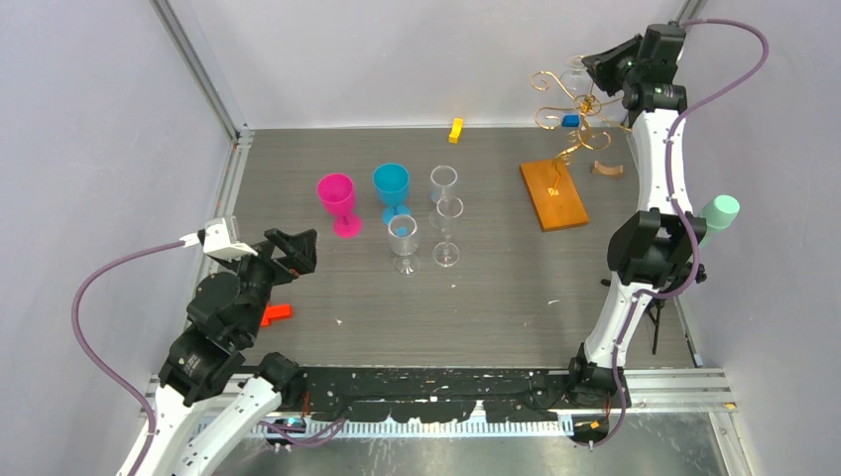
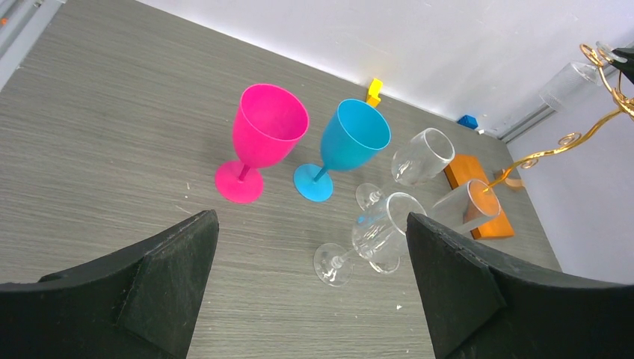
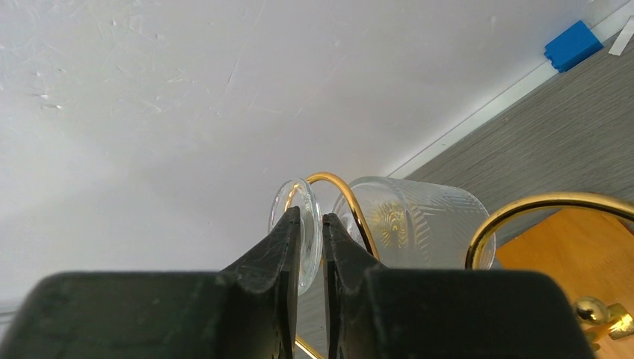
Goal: Take the wine glass off the wine glass rack
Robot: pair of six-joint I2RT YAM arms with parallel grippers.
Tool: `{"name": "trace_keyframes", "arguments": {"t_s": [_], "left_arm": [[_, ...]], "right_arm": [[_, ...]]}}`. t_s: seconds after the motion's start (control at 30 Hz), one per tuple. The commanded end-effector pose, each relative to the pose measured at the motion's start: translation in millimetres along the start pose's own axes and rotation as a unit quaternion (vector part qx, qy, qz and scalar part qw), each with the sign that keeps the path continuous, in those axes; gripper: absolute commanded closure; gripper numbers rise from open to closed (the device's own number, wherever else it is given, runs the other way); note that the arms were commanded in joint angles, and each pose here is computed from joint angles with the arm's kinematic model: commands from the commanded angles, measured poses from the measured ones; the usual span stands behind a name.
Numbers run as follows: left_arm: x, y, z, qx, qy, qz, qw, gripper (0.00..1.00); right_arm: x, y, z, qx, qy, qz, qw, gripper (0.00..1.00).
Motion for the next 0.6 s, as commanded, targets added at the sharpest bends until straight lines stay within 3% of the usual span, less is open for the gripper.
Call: {"name": "trace_keyframes", "arguments": {"t_s": [0.0,0.27,0.43,0.57], "left_arm": [[-5.9,-3.9,-4.2,0.005,0.006,-0.018,1.000,0.00],[-4.5,-1.1,-0.9,0.004,0.007,-0.020,1.000,0.00],[-3.9,-1.5,-0.5,0.002,0.007,-0.020,1.000,0.00],[-2.9,-2.4,-0.5,0.002,0.006,-0.018,1.000,0.00]], "right_arm": [[-17.0,17.7,7.8,0.004,0.043,-0.040,0.998,0.81],[-16.2,20.7,3.8,0.018,0.078,-0.042,0.996,0.82],[-18.4,23.6,4.6,0.021,0.089,-0.047,0.995,0.75],[-17.3,21.1,5.4,0.018,0.074,-0.044,0.996,0.74]]}}
Point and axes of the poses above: each gripper's point midway between its finger pads, its own y axis back along the fingers, its own z axis along the line the jaws close on, x = y × z, the point moved 5 cm from there along y, back along the fingers, and after that the axes turned 4 degrees about y, right-handed, at the moved point
